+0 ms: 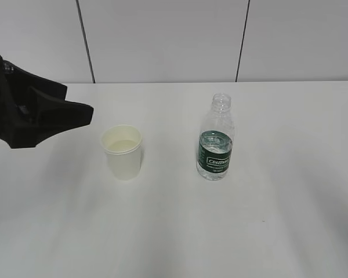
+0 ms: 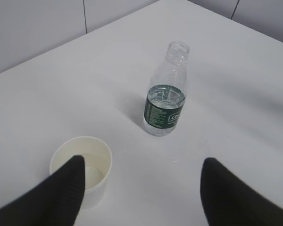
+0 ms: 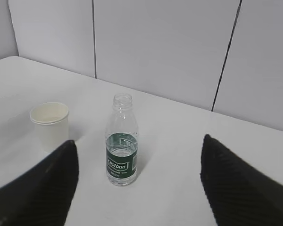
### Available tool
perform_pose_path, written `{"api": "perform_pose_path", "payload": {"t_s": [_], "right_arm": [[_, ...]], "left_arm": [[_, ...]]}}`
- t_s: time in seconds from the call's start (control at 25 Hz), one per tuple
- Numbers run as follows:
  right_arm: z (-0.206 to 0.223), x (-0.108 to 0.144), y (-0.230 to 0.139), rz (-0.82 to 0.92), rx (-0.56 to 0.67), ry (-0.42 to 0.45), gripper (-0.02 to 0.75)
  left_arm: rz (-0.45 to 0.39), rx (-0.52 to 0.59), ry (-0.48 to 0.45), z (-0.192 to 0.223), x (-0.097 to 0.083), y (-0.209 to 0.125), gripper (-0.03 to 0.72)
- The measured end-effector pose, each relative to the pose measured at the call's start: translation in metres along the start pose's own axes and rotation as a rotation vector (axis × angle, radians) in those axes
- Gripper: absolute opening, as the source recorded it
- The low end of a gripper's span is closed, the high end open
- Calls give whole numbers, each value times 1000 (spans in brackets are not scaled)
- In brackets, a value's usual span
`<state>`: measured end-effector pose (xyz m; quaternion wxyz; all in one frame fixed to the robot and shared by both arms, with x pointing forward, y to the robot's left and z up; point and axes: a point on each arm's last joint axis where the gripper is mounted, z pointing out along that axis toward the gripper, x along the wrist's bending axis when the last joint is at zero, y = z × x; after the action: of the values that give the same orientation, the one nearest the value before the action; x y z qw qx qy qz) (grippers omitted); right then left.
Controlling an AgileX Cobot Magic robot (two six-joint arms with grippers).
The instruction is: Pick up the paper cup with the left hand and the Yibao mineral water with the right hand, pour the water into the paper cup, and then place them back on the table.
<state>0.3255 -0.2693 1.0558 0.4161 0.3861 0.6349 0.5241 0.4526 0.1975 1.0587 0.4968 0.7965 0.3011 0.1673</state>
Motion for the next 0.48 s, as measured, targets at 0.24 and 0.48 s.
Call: {"api": "perform_pose_path", "payload": {"t_s": [0.24,0.48], "right_arm": [[0,0,0,0,0,-2,594],[0,0,0,0,0,-3,594]], "left_arm": [[0,0,0,0,0,0,510],[0,-1,26,0,2,0,510]]}}
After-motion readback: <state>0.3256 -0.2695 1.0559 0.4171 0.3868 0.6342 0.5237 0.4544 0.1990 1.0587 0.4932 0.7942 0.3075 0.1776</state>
